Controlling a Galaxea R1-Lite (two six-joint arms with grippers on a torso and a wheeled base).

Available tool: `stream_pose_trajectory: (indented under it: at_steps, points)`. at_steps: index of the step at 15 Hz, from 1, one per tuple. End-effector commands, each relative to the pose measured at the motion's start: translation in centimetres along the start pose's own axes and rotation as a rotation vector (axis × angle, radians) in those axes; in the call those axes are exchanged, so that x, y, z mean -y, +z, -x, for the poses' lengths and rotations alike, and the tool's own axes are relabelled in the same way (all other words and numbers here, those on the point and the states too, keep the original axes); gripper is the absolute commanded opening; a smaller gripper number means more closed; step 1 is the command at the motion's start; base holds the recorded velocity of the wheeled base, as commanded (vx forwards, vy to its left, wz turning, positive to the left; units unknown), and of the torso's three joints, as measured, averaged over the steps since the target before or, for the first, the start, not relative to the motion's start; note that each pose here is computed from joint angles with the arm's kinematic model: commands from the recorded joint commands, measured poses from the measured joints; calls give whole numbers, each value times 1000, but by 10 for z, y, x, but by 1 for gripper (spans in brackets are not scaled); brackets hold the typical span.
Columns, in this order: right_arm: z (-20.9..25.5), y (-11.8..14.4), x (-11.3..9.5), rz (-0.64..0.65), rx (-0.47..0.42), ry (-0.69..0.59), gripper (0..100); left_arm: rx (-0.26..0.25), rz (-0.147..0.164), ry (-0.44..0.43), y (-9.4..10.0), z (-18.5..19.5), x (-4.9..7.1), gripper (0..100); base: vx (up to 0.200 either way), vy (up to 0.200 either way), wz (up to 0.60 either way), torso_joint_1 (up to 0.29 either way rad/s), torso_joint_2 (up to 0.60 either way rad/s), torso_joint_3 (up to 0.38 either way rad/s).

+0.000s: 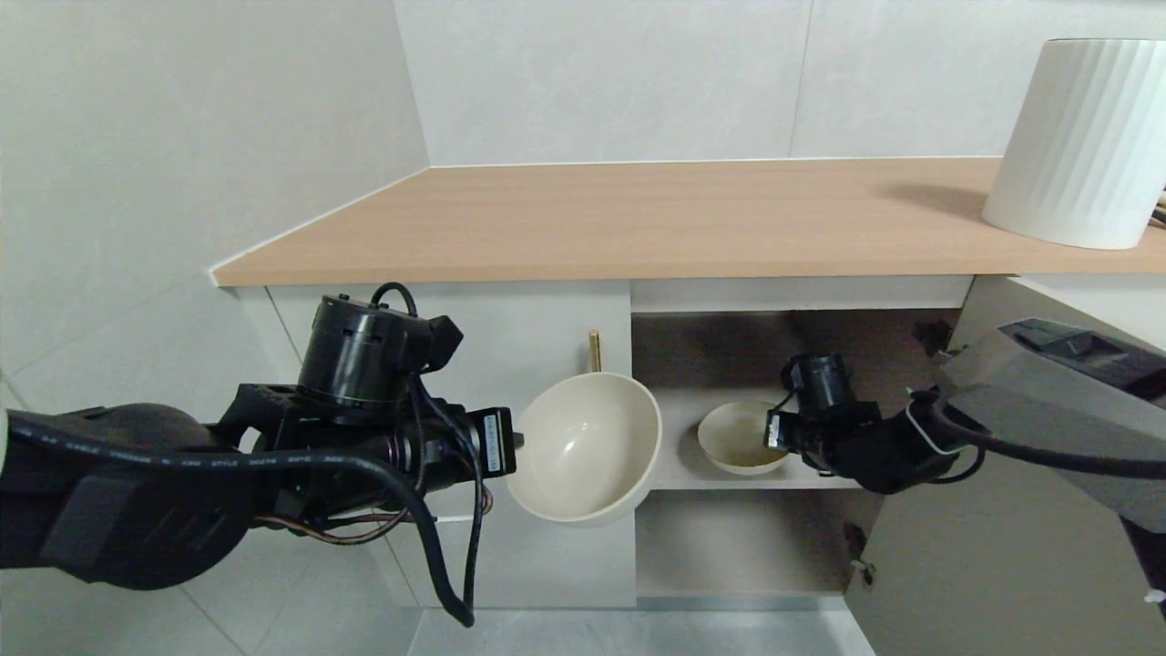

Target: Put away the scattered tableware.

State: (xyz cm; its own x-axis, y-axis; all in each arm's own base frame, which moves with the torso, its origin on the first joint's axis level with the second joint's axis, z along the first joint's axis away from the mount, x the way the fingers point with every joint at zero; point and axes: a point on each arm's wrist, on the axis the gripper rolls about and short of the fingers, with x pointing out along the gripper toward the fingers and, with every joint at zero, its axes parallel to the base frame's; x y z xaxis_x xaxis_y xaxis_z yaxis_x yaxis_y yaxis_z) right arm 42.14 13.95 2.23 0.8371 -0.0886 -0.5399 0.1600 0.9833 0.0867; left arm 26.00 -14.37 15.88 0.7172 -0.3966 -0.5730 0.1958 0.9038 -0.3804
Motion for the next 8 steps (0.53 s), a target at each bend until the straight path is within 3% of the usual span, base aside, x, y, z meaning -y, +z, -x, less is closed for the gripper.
stream_pose_trajectory:
  at_steps: [1,8]
  points:
    - [-37,-23,6,3,-32,-53,0,-7,0,3,-1,-2,0,0,0,0,0,0,0,0]
    - [-65,-23,9,-11,19,-142,0,-24,-9,4,-5,-7,1,0,0,0,0,0,0,0]
